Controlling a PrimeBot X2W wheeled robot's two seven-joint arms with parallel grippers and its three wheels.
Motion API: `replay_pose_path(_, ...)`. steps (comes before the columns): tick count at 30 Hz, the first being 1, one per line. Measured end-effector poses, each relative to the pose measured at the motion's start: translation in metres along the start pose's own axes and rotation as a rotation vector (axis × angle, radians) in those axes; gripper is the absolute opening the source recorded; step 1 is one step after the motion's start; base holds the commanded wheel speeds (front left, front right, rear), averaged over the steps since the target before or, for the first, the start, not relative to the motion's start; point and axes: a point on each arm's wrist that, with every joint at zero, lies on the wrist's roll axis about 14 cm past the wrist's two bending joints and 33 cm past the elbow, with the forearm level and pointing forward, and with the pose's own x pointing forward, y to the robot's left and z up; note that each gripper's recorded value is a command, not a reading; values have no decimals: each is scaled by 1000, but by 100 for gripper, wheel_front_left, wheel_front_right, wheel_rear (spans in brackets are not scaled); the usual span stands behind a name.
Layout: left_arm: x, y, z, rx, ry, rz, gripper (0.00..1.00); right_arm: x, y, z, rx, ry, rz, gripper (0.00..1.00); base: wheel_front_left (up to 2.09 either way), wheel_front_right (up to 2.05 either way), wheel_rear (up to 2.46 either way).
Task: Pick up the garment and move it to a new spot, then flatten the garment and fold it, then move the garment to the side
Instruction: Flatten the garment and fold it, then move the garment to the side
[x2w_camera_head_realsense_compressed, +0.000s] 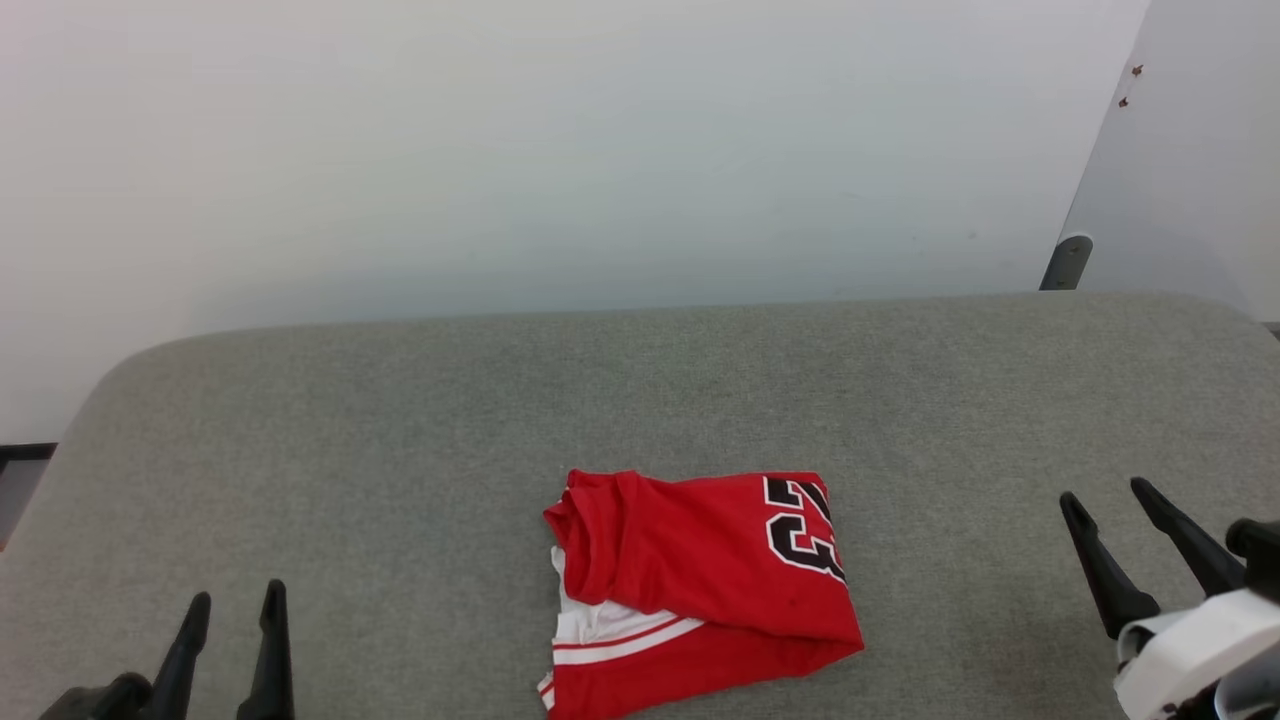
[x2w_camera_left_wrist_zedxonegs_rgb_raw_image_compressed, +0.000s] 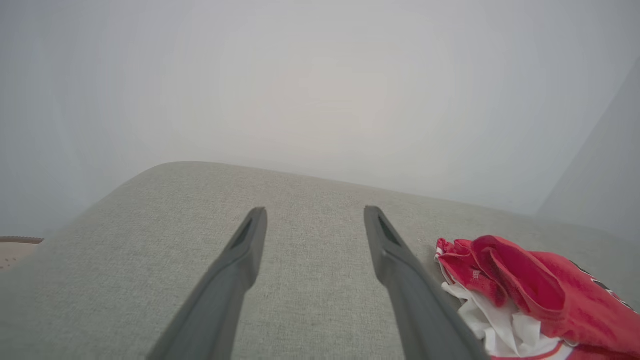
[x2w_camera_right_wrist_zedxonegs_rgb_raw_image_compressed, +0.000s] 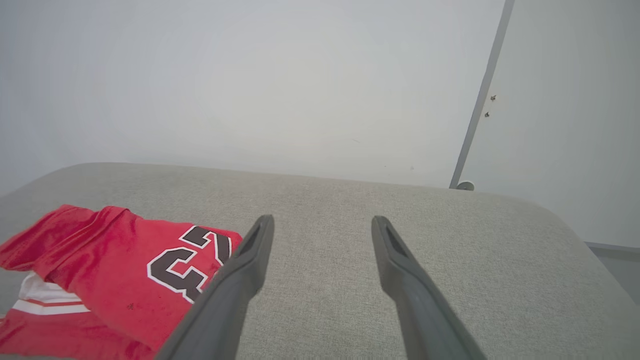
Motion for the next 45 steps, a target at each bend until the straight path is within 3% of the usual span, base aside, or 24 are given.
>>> replay_pose_path(26, -4, 4, 4, 10, -4, -3, 100, -9, 3, -9, 26, 22, -37, 100, 0, 0, 0)
replay_pose_path(45, -33, 33, 14, 11, -17, 104, 100, 54, 86, -49, 31, 275, 228, 100, 0, 0, 0)
